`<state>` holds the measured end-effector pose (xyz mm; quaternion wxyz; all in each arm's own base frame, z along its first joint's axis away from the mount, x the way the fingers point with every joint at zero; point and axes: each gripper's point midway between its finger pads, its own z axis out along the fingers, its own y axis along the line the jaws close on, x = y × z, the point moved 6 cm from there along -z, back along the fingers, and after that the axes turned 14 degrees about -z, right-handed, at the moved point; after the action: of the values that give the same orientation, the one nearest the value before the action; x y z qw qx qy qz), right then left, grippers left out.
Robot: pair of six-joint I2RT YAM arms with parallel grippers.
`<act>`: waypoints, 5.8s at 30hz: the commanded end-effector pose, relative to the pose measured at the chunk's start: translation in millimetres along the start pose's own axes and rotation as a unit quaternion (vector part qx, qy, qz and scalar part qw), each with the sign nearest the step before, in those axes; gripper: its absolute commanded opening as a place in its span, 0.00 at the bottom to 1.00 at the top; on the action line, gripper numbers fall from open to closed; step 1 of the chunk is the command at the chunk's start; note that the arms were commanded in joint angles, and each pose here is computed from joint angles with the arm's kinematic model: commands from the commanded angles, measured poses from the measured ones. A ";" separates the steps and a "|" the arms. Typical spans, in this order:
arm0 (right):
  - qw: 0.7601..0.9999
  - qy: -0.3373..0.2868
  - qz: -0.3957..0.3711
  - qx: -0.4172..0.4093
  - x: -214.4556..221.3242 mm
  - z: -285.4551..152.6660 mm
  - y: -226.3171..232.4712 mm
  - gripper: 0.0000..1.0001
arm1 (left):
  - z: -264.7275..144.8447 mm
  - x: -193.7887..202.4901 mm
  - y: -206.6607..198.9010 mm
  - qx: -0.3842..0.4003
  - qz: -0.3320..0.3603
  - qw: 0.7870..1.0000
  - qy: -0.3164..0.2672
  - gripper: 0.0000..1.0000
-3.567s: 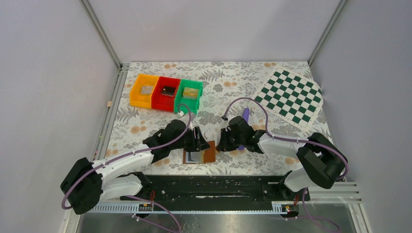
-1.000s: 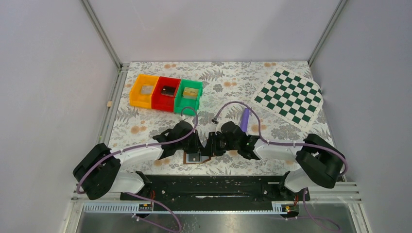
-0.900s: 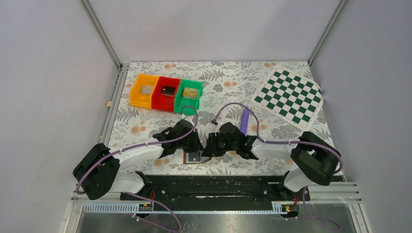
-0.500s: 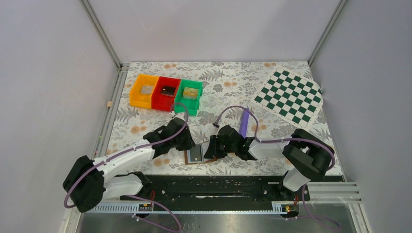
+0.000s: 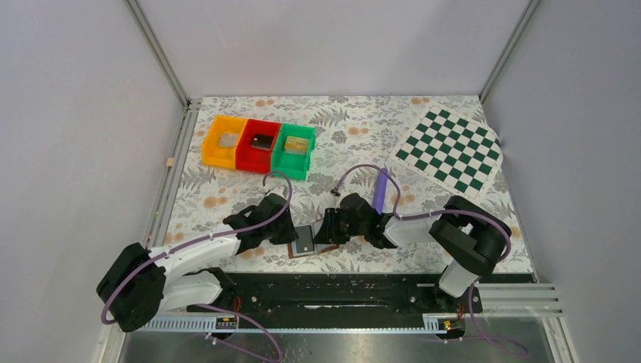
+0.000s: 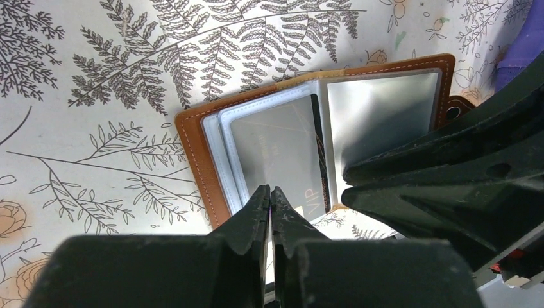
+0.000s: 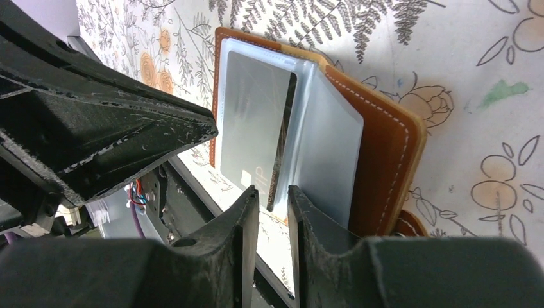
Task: Take the credit cards out of the card holder
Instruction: Remove the credit card from the card holder, then place the credit card in the storage box.
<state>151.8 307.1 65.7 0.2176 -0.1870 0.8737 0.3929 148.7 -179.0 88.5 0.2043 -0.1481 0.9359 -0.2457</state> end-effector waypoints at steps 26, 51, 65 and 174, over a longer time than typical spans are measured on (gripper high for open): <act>0.994 -0.031 0.055 -0.086 -12.5 14.1 -0.9 0.22 | 14.7 9.1 15.9 -0.004 -0.009 1.000 0.003 0.02; 0.993 -0.052 0.078 -0.073 -9.1 -19.5 -34.9 0.00 | 22.5 6.0 26.6 -0.055 0.010 0.998 0.000 0.03; 0.994 -0.064 0.084 -0.039 -13.0 -34.9 -47.4 0.00 | 24.1 6.1 27.8 -0.060 0.007 0.998 0.000 0.03; 0.973 -0.188 0.065 -0.118 -69.4 -105.1 14.6 0.00 | 1.7 -25.2 -63.5 0.167 0.004 0.986 -0.028 0.38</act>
<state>176.5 244.0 161.3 0.3141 -0.0715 0.7968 0.5112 167.6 -212.3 114.8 0.2311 -0.1307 0.8886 -0.3739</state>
